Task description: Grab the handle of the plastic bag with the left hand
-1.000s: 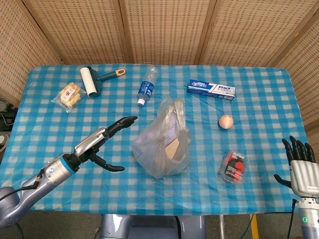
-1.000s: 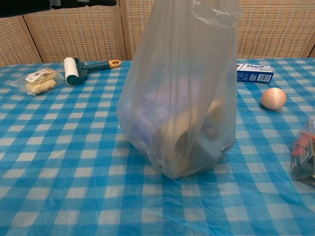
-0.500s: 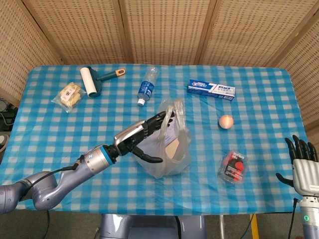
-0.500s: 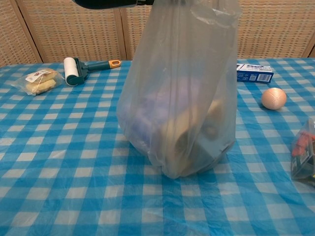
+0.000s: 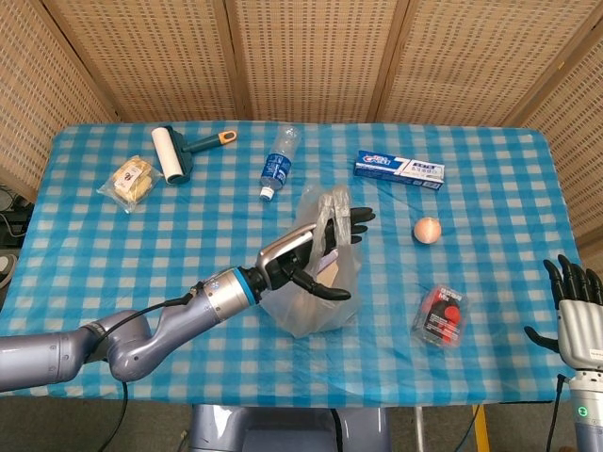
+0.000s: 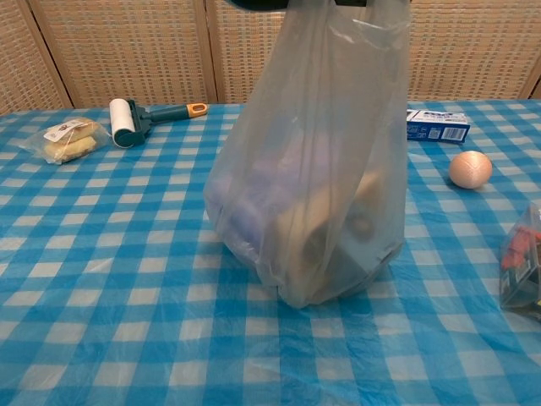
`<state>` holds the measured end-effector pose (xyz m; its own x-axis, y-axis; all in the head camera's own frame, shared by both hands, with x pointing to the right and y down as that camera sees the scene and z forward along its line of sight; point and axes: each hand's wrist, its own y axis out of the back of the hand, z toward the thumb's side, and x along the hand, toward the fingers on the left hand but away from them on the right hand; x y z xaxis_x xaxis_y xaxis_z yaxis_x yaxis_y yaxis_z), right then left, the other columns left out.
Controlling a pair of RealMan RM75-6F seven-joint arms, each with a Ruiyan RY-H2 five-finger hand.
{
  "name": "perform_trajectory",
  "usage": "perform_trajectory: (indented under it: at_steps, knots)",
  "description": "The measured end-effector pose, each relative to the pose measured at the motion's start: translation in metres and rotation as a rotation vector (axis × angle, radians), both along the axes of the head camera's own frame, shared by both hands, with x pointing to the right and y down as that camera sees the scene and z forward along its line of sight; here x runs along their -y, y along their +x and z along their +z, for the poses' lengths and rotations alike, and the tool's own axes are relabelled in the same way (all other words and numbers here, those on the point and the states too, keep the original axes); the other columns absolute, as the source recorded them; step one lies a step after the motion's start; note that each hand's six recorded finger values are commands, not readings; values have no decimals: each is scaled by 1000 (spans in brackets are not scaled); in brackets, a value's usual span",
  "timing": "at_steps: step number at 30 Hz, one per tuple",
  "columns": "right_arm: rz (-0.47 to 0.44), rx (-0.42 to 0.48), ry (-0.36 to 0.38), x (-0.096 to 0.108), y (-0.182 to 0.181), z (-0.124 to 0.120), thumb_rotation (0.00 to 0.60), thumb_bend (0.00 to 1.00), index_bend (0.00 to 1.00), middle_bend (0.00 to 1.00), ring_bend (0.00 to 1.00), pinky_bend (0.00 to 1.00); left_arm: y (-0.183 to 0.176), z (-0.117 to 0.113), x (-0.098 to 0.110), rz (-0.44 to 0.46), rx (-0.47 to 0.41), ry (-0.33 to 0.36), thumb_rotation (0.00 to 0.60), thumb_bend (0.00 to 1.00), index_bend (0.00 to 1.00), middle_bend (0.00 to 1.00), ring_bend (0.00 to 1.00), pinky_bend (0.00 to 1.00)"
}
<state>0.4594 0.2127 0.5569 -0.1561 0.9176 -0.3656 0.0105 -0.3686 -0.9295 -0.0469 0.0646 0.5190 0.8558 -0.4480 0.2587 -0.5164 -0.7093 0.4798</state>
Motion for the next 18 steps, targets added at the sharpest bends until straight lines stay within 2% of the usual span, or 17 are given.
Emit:
perform_trajectory:
  at_steps: [9,13,16,18]
  knots:
    - [6,6,-10,2,2,3,600,0,0,0,0,0,38,-5,18,-18,-68,-87,600,0,0,0,0,0]
    - [8,13,-7,4,2,2,600,0,0,0,0,0,53,-6,25,-41,-114,-156,600,0,4,1,1,0]
    - [10,13,-10,4,3,3,600,0,0,0,0,0,61,-7,27,-65,-158,-216,600,0,124,97,82,2]
    - [15,13,-11,4,4,3,600,0,0,0,0,0,63,-7,29,-89,-182,-247,595,0,246,249,193,38]
